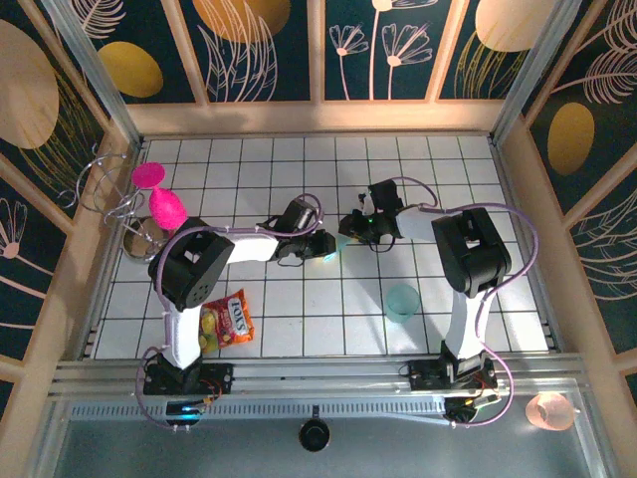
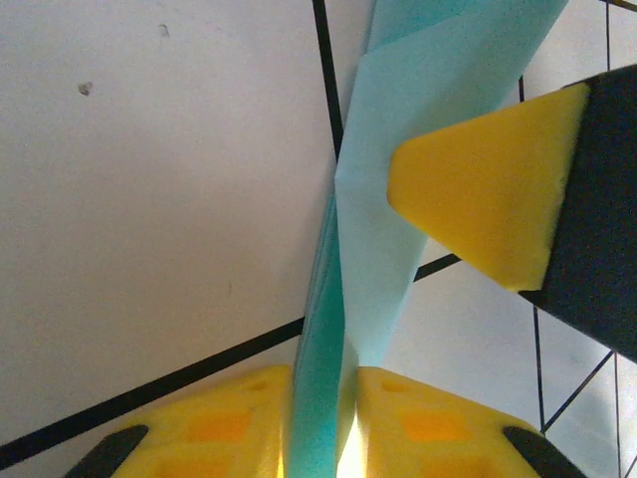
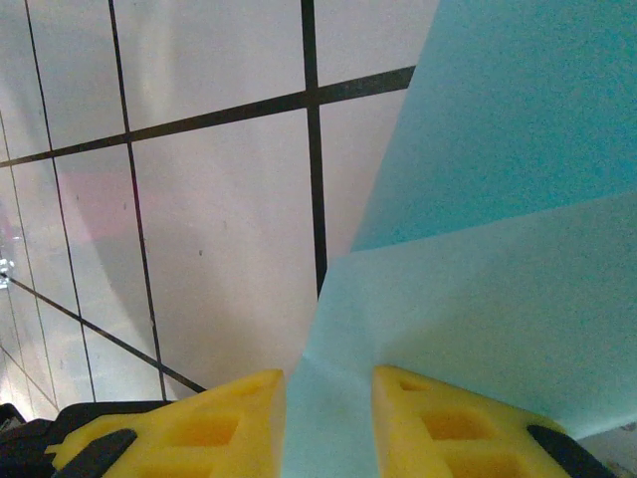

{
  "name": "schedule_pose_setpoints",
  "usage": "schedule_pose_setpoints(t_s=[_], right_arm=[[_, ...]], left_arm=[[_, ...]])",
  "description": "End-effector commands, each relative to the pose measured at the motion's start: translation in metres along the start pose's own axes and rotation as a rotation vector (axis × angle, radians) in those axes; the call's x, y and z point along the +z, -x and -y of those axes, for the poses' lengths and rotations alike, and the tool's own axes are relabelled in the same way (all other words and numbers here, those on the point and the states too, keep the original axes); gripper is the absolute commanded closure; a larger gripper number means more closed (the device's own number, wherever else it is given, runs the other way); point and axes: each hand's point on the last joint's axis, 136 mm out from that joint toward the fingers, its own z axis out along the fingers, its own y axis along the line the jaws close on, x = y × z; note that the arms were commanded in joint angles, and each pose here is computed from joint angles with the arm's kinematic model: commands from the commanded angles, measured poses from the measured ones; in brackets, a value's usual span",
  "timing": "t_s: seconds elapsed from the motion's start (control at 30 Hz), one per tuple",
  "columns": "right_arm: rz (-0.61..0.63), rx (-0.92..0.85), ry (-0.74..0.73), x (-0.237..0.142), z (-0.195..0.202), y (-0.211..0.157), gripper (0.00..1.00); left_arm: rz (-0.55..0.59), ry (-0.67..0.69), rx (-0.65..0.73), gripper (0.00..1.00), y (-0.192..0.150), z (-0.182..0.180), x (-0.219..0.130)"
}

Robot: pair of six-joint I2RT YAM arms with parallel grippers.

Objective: Fold a paper plane with a square sheet of paper (pick it up from the middle)
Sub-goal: Fold the wing for the fifth time at the center of the table.

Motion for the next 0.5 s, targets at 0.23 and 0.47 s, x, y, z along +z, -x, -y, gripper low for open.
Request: schedule_pose_setpoints(t_s=[0.23,0.47], right_arm=[[-0.029,-0.013,-0.003,0.002,0.000,-0.003,0.71],[-0.029,-0.013,-0.001,0.002,0.000,-0.003,0.71]], left_arm=[[0.017,0.039,0.023,0.73,0.006,0.007,-0.019],[0.004,0.025,0.028,0.82,0.003,0.008,-0.019]])
